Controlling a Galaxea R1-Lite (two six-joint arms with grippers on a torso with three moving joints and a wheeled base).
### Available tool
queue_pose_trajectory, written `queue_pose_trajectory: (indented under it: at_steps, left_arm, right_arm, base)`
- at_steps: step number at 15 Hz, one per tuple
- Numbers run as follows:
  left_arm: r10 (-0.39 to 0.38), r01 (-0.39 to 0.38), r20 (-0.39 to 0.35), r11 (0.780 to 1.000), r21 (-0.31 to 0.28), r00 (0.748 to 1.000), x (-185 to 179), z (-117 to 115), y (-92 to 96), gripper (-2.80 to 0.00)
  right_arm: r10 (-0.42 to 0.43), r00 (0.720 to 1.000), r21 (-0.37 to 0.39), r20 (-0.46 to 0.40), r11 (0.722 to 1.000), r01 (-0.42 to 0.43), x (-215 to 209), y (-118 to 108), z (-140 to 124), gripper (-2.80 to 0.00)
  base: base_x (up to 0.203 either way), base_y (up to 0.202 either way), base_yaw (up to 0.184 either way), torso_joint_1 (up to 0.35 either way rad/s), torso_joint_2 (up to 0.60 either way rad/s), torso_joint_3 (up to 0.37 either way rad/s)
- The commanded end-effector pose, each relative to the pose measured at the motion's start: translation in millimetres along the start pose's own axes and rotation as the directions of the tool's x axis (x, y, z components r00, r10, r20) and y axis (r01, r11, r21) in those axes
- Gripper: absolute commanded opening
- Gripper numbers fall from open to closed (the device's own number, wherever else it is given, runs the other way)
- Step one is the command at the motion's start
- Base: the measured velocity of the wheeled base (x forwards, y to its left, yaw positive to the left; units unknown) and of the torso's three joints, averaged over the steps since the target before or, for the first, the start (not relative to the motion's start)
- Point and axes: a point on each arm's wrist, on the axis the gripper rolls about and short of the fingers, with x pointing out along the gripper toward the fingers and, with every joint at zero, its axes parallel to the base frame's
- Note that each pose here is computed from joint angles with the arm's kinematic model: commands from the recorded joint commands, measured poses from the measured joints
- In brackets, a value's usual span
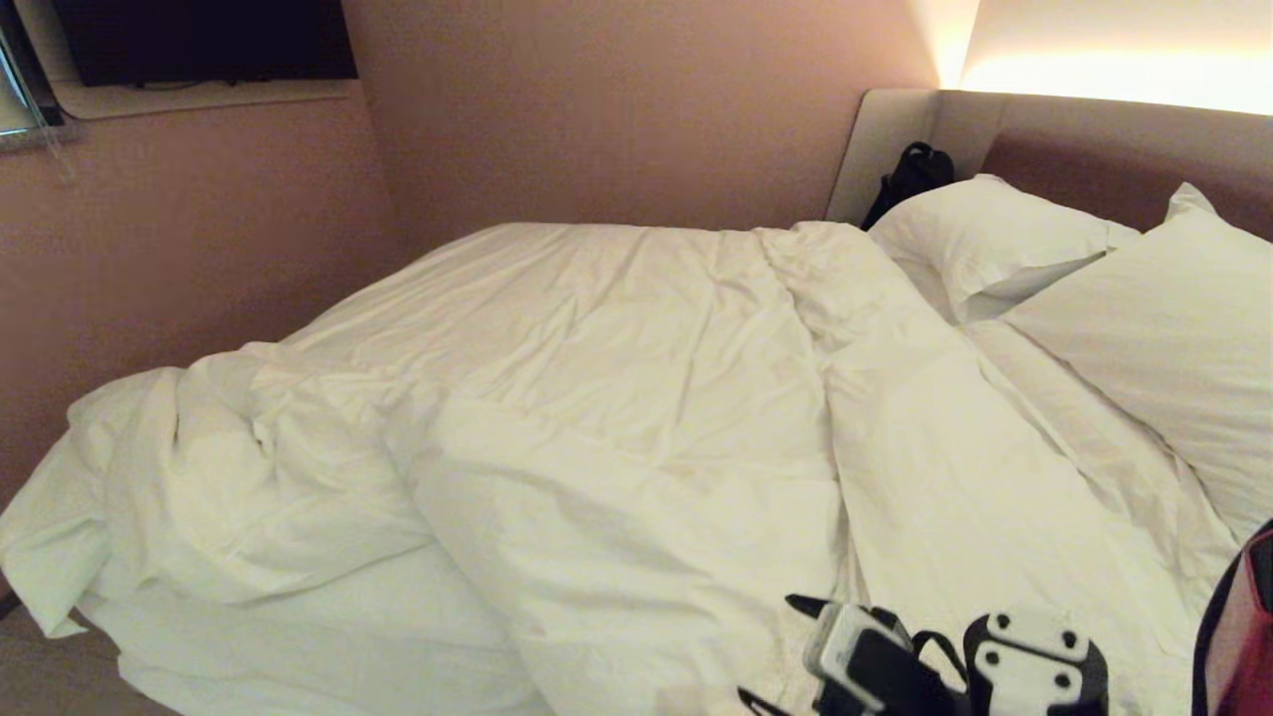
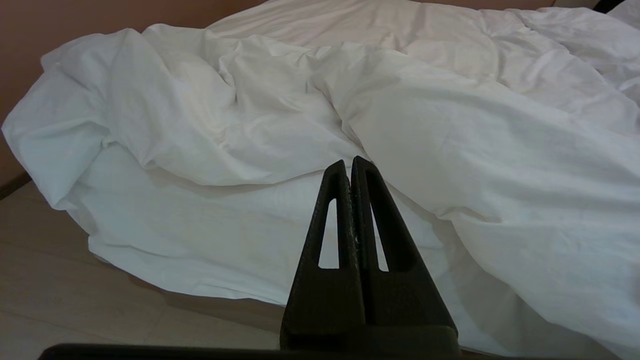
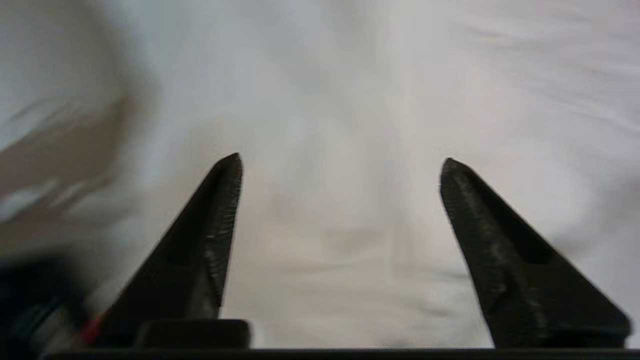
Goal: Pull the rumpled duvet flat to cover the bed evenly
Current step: Flatten the corners of the folded blanket
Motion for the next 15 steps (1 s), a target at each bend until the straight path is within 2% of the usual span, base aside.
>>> queue_pose_trajectory:
  at_steps: [1,3,4,5,6,7,9,11,13,14,15]
  left_arm:
    - [0.001,-0.001,0.000,1.000,-0.001,1.000,0,0,0.0,-2.80]
    - [0.001,-0.001,0.002,1.000,-0.001,1.000,0,0,0.0,-2.80]
    - [0.001,-0.001,0.000,1.000,-0.001,1.000,0,0,0.0,-2.80]
    - [0.001,-0.001,0.000,1.000,-0.001,1.000,0,0,0.0,-2.80]
    - [0.001,-0.001,0.000,1.000,-0.001,1.000,0,0,0.0,-2.80]
    - [0.001,-0.001,0.000,1.000,-0.001,1.000,0,0,0.0,-2.80]
    - [0.001,-0.001,0.000,1.000,-0.001,1.000,0,0,0.0,-2.80]
    - [0.001,-0.001,0.000,1.000,-0.001,1.000,0,0,0.0,-2.80]
    - [0.001,-0.001,0.000,1.000,-0.001,1.000,0,0,0.0,-2.80]
    - [0.001,-0.001,0.000,1.000,-0.001,1.000,0,0,0.0,-2.80]
    - [0.001,-0.001,0.000,1.000,-0.001,1.000,0,0,0.0,-2.80]
  right_arm:
    - [-0.135,0.991,0.052,0.025,0.990,0.133,5,-31,4,0.00]
    - [-0.299,0.954,0.180,0.005,0.939,0.293,15,-76,1,0.00]
    - [-0.332,0.942,0.240,-0.051,0.911,0.335,17,-91,-6,0.00]
    - [-0.331,0.935,0.310,-0.128,0.882,0.355,18,-97,-18,0.00]
    - [-0.324,0.931,0.357,-0.165,0.861,0.363,23,-98,-26,0.00]
    - [-0.331,0.923,0.384,-0.194,0.840,0.382,27,-98,-30,0.00]
    - [-0.388,0.891,0.388,-0.236,0.803,0.453,30,-101,-32,0.00]
    - [-0.463,0.843,0.442,-0.275,0.718,0.538,32,-116,-31,0.00]
    - [-0.542,0.764,0.469,-0.351,0.604,0.644,32,-135,-34,0.00]
    - [-0.564,0.742,0.480,-0.361,0.570,0.667,28,-140,-32,0.00]
    - [-0.578,0.729,0.483,-0.367,0.551,0.680,21,-144,-31,0.00]
  base:
    - [0.000,0.000,0.000,0.000,0.00,0.000]
    - [0.000,0.000,0.000,0.000,0.00,0.000]
    - [0.000,0.000,0.000,0.000,0.00,0.000]
    - [0.000,0.000,0.000,0.000,0.00,0.000]
    - [0.000,0.000,0.000,0.000,0.00,0.000]
    - [0.000,0.000,0.000,0.000,0.00,0.000]
    - [0.000,0.000,0.000,0.000,0.00,0.000]
    - [0.000,0.000,0.000,0.000,0.00,0.000]
    - [0.000,0.000,0.000,0.000,0.00,0.000]
    - [0.000,0.000,0.000,0.000,0.00,0.000]
    - [0.000,0.000,0.000,0.000,0.00,0.000]
